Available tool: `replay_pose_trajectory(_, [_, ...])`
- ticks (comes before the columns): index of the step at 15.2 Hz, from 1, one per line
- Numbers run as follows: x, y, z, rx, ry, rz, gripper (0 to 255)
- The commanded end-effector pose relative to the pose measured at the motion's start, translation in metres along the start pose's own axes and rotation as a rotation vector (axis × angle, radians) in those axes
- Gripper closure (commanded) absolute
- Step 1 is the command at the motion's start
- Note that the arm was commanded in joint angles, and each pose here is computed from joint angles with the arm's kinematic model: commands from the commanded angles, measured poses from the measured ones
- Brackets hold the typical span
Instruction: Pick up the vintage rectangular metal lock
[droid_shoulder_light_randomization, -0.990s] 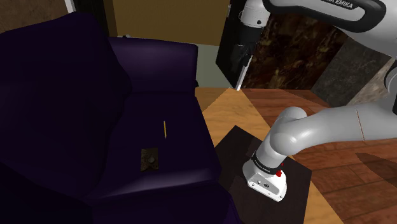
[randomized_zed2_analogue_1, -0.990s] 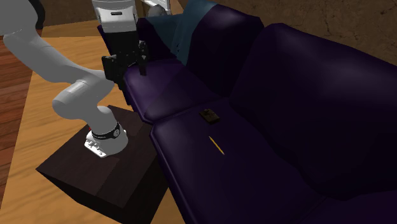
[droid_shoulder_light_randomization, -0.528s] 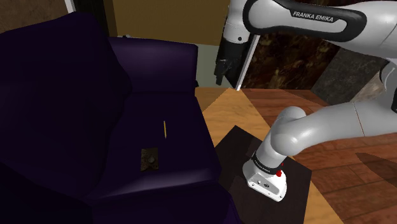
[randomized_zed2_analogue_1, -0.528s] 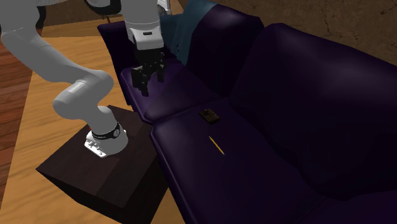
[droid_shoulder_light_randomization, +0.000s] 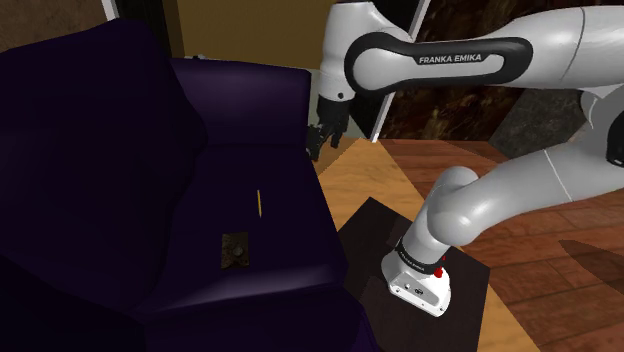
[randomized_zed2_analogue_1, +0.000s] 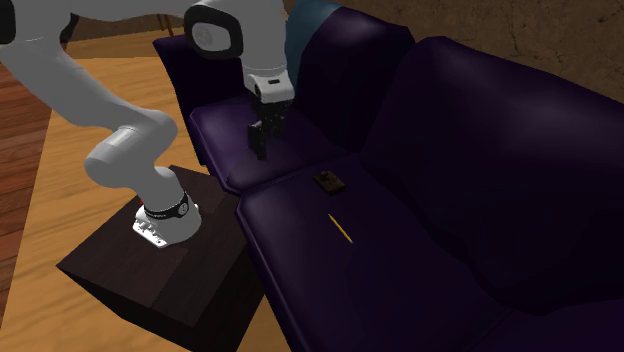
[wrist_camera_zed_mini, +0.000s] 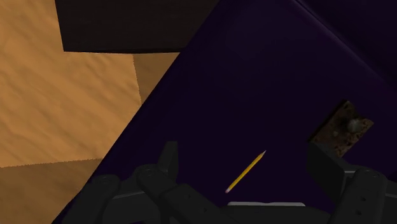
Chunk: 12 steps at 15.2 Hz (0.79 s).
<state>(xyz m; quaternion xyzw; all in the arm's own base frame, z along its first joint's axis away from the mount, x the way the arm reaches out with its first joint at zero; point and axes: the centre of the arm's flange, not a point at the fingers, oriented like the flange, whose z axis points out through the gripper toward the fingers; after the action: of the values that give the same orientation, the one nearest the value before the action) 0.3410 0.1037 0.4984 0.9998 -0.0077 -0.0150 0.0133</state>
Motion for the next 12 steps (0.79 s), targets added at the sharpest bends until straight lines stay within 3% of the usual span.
replay_pose_trajectory(1, [0.007, -0.021, 0.016, 0.001, 0.001, -0.006, 0])
replay_pose_trajectory(12, [0.045, -0.126, 0.108, 0.005, -0.001, -0.043, 0])
